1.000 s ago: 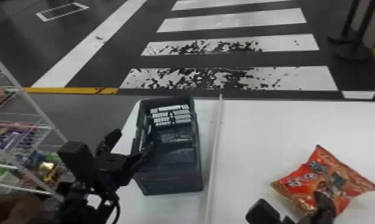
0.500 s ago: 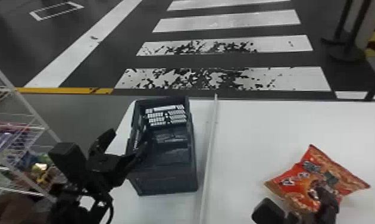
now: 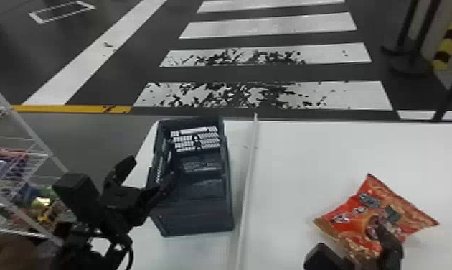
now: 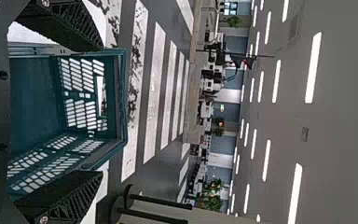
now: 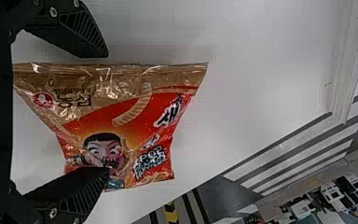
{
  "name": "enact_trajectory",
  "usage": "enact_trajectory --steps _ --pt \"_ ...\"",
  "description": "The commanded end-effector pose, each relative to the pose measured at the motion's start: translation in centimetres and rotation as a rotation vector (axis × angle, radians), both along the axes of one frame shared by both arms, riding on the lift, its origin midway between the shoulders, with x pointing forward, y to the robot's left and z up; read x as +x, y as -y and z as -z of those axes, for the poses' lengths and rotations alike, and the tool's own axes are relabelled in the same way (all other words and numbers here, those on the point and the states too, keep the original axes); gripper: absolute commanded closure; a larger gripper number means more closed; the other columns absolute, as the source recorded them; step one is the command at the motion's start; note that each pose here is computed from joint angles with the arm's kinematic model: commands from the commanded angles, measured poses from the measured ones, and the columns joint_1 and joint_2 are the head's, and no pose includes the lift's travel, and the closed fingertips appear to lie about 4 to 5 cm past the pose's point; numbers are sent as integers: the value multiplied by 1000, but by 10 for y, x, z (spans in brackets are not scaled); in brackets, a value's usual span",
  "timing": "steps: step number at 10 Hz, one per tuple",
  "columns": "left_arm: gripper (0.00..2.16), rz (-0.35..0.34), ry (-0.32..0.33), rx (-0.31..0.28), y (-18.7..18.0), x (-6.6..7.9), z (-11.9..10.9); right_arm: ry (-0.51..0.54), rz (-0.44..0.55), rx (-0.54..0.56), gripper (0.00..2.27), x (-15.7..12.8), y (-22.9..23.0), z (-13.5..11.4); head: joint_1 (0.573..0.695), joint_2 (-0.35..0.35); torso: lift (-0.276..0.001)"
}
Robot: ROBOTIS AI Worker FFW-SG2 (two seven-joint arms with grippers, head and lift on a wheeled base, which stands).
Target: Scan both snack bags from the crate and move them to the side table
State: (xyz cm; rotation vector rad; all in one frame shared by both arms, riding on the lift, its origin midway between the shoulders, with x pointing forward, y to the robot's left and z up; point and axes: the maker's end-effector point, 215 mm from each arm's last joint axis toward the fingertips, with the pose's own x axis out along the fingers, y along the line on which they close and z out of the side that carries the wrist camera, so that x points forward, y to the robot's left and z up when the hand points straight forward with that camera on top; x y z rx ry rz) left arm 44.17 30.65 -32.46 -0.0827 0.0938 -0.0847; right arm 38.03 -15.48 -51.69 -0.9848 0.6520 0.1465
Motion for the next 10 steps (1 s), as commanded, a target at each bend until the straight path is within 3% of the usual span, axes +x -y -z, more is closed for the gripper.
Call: enact_trajectory --steps 1,3,6,7,10 --pt "53 -1 1 -1 -1 0 0 -14 -5 8 164 -5 1 9 695 207 -95" --pt "53 1 -1 -4 -1 0 2 -44 -15 19 761 -8 1 17 695 209 -95" --pt "53 4 -3 -11 0 -3 5 -42 -49 49 2240 -4 -3 25 695 208 -95" --pt "53 4 -2 -12 1 -3 4 15 -112 101 2240 1 -20 16 695 209 -95" --pt "53 4 -2 -14 2 -1 6 115 -128 211 2240 9 -24 -22 695 232 -95"
